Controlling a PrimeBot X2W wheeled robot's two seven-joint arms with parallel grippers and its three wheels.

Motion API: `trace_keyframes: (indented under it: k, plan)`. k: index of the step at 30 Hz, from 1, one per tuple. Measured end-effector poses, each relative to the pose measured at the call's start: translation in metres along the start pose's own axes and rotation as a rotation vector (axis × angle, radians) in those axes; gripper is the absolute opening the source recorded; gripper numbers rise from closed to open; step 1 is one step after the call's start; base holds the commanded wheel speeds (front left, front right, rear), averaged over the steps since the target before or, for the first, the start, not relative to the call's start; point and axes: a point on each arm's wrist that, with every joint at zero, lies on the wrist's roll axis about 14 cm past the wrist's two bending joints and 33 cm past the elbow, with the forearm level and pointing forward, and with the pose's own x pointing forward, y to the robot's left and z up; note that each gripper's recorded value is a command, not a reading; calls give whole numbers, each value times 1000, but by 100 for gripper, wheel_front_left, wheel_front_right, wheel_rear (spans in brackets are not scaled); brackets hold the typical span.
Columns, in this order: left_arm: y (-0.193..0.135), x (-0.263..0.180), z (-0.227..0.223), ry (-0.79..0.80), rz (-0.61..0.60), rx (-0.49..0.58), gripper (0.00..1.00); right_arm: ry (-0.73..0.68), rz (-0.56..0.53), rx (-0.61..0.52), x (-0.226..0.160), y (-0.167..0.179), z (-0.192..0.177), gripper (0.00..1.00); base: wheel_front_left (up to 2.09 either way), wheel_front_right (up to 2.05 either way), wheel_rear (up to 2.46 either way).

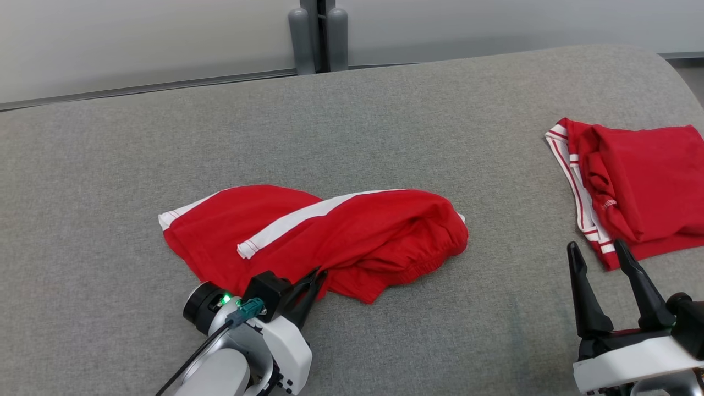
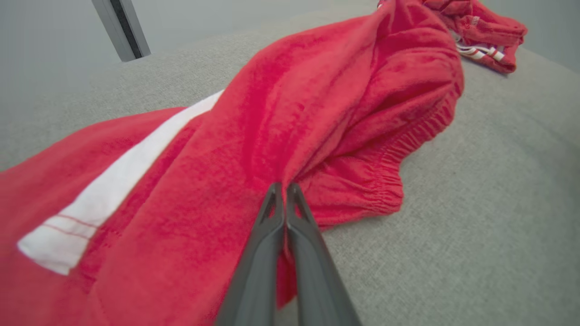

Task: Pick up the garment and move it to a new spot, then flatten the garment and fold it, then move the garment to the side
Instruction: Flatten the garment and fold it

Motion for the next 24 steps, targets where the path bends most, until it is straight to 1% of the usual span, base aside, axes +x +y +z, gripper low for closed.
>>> trace_keyframes:
  k: [6, 9, 13, 17, 19, 20, 21, 22, 24]
  plan:
    - [2, -11, 10, -56, 13, 39, 0, -8, 10, 10, 2, 5, 1, 100, 0, 0, 0]
    - [-12, -27, -7, -8, -7, 37, 0, -9, 20, 12, 1, 8, 1, 100, 0, 0, 0]
    - [-28, -56, -38, 89, -3, -17, 0, -9, 33, 13, 0, 12, 2, 100, 0, 0, 0]
    - [-36, -81, -54, 142, 31, -89, 0, -1, 50, 12, -1, 17, 1, 100, 0, 0, 0]
    - [-40, -85, -57, 153, 36, -116, 0, -4, 58, 9, -1, 19, 3, 100, 0, 0, 0]
    - [-41, -86, -58, 153, 42, -130, 44, -5, 59, 8, -1, 20, 4, 100, 0, 0, 0]
    - [-41, -86, -57, 144, 54, -140, 44, -6, 61, 7, -1, 20, 5, 100, 0, 0, 0]
    - [-41, -85, -53, 122, 59, -149, 100, -10, 64, 6, -1, 21, 6, 100, 0, 0, 0]
    - [-40, -82, -39, 54, 68, -173, 100, -14, 66, 4, -1, 21, 8, 100, 0, 0, 0]
